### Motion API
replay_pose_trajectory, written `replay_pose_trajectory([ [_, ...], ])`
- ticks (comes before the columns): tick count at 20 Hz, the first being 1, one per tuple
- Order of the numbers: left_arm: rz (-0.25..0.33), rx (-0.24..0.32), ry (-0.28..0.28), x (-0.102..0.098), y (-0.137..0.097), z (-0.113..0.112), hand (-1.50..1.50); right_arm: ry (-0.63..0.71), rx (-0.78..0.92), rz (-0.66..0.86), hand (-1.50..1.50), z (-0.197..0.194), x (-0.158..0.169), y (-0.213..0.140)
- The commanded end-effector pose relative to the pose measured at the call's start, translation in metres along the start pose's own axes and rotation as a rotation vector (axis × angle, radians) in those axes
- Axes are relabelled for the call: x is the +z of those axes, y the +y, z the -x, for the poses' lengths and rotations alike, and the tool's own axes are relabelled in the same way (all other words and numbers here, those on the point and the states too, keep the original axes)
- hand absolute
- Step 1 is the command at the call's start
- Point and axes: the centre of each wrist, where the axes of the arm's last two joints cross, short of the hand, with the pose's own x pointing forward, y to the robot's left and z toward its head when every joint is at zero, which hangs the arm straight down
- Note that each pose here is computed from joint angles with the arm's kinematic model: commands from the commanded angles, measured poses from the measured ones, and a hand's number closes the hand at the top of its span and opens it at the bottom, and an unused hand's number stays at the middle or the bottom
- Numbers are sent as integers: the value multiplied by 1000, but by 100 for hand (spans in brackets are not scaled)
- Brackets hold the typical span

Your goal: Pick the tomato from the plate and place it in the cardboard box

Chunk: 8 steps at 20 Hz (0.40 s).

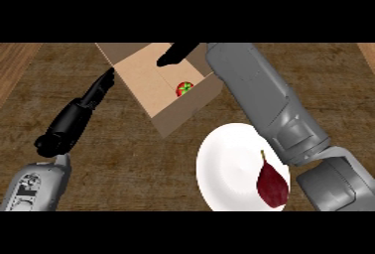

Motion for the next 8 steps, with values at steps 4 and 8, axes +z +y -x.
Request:
replay_pose_trajectory([
  [4,10,2,-2,0,-2,1,0,45,-406,259,-150,31,5,-17],
  [8,2,0,-1,-1,10,3,0,37,-431,327,-150,68,16,-52],
])
